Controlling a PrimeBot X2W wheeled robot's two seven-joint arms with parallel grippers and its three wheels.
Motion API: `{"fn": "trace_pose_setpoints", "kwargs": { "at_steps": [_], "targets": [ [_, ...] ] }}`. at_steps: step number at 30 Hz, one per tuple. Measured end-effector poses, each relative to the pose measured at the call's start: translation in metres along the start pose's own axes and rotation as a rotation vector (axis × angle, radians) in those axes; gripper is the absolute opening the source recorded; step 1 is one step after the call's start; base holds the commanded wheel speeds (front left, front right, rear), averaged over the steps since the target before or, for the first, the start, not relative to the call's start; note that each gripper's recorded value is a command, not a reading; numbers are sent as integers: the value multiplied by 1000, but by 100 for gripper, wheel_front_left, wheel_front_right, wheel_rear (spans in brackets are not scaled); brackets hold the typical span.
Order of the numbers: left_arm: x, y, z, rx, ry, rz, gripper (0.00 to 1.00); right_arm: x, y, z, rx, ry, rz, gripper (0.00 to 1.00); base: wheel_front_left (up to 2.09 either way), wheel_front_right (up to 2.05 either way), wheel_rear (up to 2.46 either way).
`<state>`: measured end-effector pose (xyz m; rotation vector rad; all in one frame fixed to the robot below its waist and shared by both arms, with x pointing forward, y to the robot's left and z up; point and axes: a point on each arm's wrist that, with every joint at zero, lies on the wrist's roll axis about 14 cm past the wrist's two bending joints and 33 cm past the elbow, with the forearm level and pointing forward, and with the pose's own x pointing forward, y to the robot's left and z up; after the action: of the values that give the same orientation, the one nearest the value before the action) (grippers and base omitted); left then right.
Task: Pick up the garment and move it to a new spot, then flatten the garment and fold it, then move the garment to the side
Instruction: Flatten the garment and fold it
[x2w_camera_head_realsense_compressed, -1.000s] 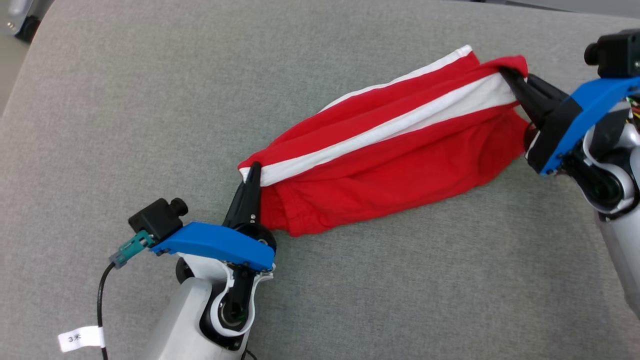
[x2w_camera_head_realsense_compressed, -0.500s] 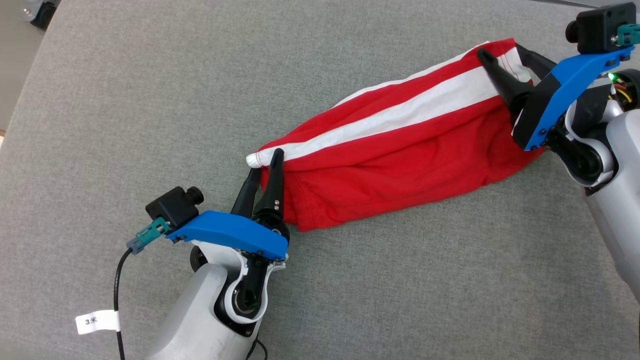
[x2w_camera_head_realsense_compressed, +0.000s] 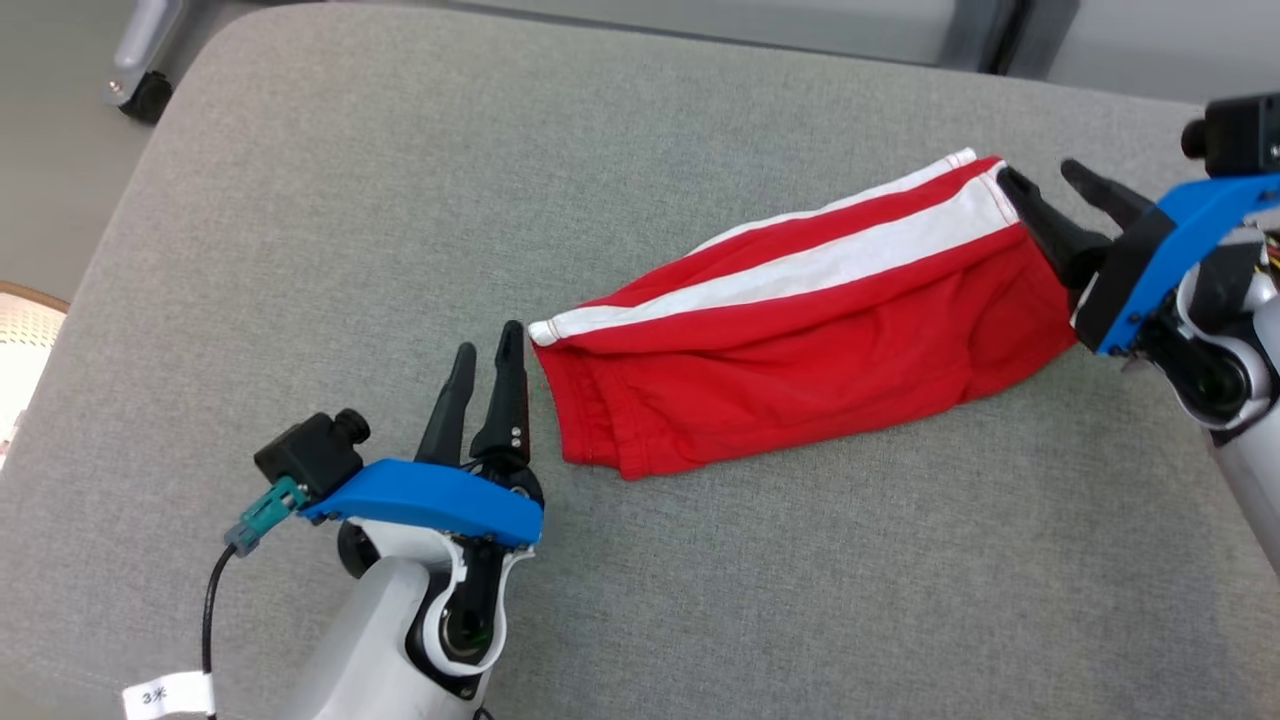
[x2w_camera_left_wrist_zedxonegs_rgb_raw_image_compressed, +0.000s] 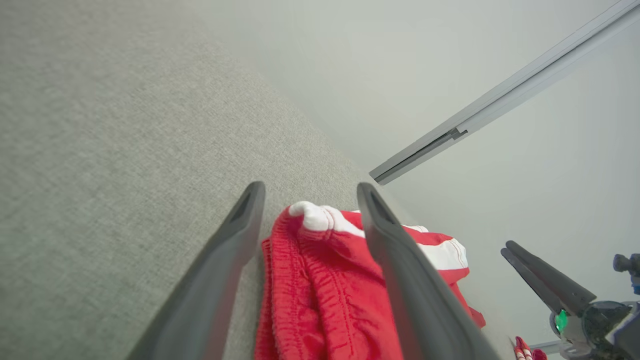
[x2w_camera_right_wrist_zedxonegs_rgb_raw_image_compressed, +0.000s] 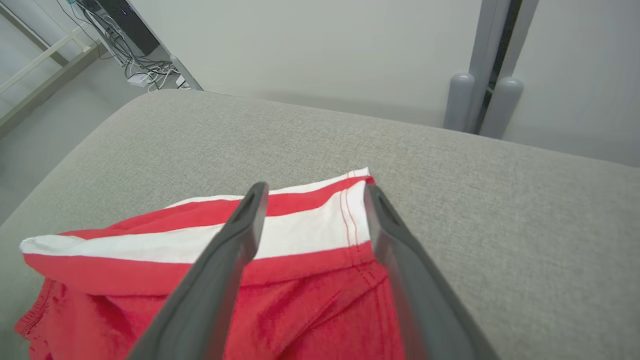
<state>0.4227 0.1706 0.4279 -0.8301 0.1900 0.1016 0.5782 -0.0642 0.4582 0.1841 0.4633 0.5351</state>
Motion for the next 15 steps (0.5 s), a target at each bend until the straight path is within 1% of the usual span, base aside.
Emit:
{"fn": "trace_pose_setpoints", "kwargs": {
  "at_steps": [3, 5, 7, 8, 11, 15],
  "targets": [
    [-5, 0, 12, 62, -32, -19, 100, -11, -8, -4, 2, 7, -23, 100, 0, 0, 0],
    [-5, 0, 26, 135, -69, -28, 100, -16, -13, -8, 14, 5, -40, 100, 0, 0, 0],
    [-5, 0, 38, 279, -96, -38, 100, -18, -17, -15, 30, 13, -52, 100, 0, 0, 0],
    [-5, 0, 43, 325, -108, -42, 100, -18, -19, -19, 38, 19, -58, 100, 0, 0, 0],
    [-6, 2, 46, 418, -122, -40, 100, -16, -21, -25, 50, 19, -66, 100, 0, 0, 0],
    [-3, 2, 46, 502, -123, -52, 100, -9, -28, -34, 84, 21, -91, 100, 0, 0, 0]
  ]
}}
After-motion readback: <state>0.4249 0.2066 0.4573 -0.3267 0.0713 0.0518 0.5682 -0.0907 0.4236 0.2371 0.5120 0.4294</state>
